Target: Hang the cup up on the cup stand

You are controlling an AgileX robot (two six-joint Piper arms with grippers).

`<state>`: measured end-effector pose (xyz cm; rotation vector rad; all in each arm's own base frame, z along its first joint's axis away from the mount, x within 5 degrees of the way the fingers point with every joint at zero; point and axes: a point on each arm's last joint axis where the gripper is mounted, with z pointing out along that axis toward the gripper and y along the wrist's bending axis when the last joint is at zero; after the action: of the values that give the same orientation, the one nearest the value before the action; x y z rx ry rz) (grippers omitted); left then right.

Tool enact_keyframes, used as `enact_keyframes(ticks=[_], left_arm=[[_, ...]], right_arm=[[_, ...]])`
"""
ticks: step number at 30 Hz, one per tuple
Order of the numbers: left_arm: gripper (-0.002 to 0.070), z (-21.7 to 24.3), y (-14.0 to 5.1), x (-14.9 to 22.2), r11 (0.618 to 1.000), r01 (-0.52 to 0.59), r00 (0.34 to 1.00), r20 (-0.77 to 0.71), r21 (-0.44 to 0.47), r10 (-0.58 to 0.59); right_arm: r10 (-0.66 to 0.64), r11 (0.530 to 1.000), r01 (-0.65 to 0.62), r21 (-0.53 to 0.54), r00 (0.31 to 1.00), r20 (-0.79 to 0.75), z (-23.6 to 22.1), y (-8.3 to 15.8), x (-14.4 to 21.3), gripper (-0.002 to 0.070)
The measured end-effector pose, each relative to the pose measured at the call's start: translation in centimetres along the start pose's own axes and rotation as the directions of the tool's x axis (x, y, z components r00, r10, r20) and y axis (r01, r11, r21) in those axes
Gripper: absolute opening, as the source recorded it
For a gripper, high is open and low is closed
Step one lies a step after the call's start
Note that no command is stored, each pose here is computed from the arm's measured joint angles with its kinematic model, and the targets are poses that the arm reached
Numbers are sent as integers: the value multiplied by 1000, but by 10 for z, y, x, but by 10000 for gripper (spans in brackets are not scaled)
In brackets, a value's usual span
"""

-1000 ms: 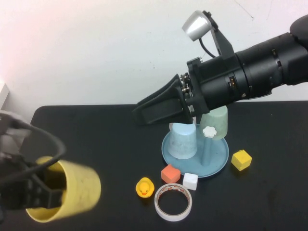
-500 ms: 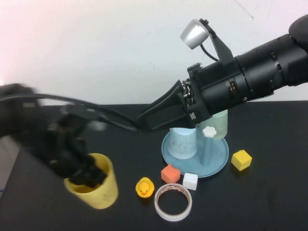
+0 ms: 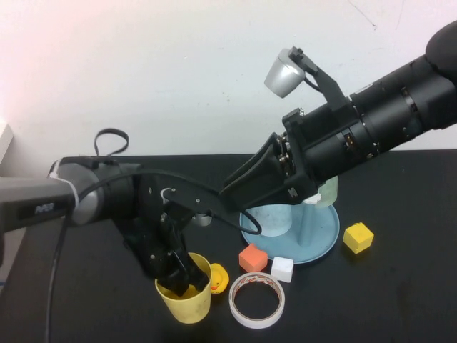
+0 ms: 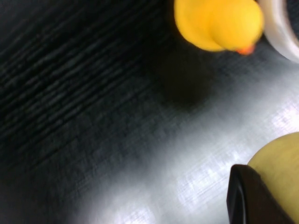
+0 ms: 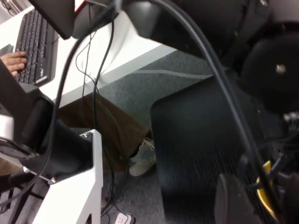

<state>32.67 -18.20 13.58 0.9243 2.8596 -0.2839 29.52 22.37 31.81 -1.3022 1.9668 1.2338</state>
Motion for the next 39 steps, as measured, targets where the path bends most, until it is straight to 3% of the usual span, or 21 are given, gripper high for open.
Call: enact_keyframes(ticks=[14, 24, 27, 33, 39], left_arm=[[41, 38, 11, -9, 999, 17, 997, 73, -44, -14], [43, 60, 14, -4, 999, -10, 1000, 17, -40, 11], [83, 64, 15, -3, 999, -9, 1000, 8, -39, 9], [298, 64, 14, -3, 999, -7, 1000, 3, -35, 7], [335, 63, 11, 2, 1000, 14, 999, -47, -1, -14]], right_arm=[[34, 996, -38, 87, 999, 41, -5, -10, -2, 160], [97, 972, -144, 186, 966, 241, -75, -28, -7, 82], [111, 971, -160, 179, 961, 253, -84, -31, -4, 80], [122, 972, -170, 163, 955, 269, -89, -32, -3, 77], [117, 975, -163, 150, 955, 273, -89, -31, -4, 75]])
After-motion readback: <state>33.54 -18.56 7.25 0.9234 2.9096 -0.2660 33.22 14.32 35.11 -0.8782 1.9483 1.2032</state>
